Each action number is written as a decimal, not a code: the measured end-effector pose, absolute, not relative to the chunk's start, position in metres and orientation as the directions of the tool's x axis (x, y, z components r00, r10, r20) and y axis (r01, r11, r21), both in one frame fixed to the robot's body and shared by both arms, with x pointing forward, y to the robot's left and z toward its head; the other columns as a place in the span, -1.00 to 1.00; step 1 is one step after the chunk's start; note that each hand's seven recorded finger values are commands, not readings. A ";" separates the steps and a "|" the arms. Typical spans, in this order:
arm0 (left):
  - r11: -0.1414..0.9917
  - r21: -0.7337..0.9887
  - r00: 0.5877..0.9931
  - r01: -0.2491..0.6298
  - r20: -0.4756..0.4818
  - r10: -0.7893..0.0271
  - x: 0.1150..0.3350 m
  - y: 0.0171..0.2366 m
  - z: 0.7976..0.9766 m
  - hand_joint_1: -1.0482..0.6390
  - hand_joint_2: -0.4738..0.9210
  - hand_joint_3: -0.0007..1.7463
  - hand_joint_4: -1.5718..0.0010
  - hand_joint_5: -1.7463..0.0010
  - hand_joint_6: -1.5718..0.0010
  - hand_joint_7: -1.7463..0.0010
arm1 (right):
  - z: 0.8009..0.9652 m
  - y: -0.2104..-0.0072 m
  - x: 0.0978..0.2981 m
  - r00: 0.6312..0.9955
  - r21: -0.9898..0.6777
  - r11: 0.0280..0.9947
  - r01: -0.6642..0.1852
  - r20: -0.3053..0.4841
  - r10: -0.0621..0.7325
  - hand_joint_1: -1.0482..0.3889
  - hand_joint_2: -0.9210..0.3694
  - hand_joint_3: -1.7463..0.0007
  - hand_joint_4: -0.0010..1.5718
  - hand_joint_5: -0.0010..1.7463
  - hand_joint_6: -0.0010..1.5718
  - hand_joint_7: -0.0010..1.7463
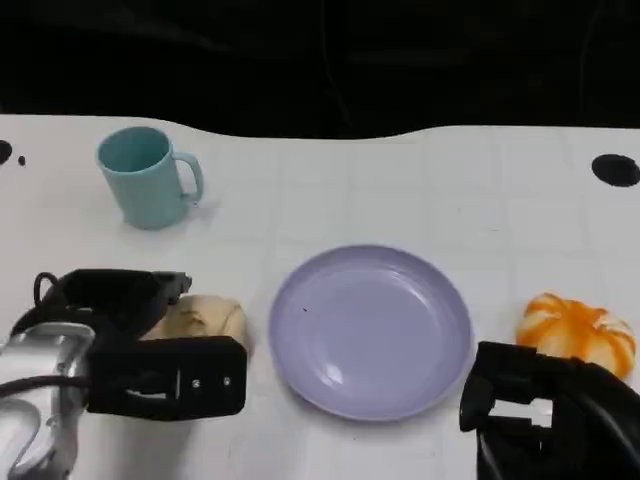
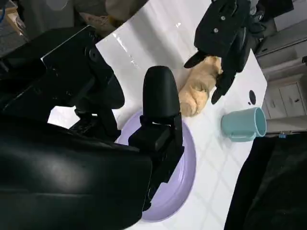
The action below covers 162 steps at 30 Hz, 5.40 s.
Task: Grasp the towel on the left side of the plate with the left hand and place it into the plate.
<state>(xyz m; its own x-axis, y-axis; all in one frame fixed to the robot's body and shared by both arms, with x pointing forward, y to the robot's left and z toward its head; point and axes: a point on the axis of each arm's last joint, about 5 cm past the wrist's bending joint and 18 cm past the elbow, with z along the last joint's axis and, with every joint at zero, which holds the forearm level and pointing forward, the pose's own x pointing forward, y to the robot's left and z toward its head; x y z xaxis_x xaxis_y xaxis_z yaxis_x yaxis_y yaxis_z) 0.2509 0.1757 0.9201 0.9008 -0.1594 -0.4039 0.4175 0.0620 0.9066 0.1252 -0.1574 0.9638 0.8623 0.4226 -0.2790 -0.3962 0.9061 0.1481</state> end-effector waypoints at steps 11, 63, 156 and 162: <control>0.156 0.908 0.916 0.389 -0.363 -0.171 0.257 0.177 0.886 -0.04 1.00 -0.78 -0.18 0.29 -0.39 0.85 | 0.965 -0.157 0.124 0.864 0.143 0.907 -0.397 -0.275 0.422 0.52 -0.28 -0.68 0.05 1.00 -0.14 0.84; 0.480 0.874 0.879 0.068 0.175 -0.443 0.235 0.095 0.946 -0.02 0.32 0.26 -0.19 -1.00 0.13 -1.00 | 0.967 -0.153 0.123 0.858 0.135 0.902 -0.410 -0.279 0.432 0.53 -0.25 -0.67 0.04 1.00 -0.13 0.83; 0.843 -0.516 0.976 0.152 -0.056 -0.210 0.110 0.195 0.936 0.02 0.55 0.21 -0.13 -0.86 -0.05 -0.63 | 0.967 -0.160 0.129 0.859 0.116 0.906 -0.407 -0.287 0.423 0.54 -0.30 -0.65 0.03 1.00 -0.14 0.84; 0.854 -0.492 0.974 0.169 -0.052 -0.222 0.116 0.189 0.933 0.02 0.50 0.28 -0.10 -0.90 0.00 -0.69 | 0.963 -0.164 0.130 0.857 0.119 0.905 -0.409 -0.291 0.425 0.55 -0.30 -0.65 0.03 1.00 -0.13 0.84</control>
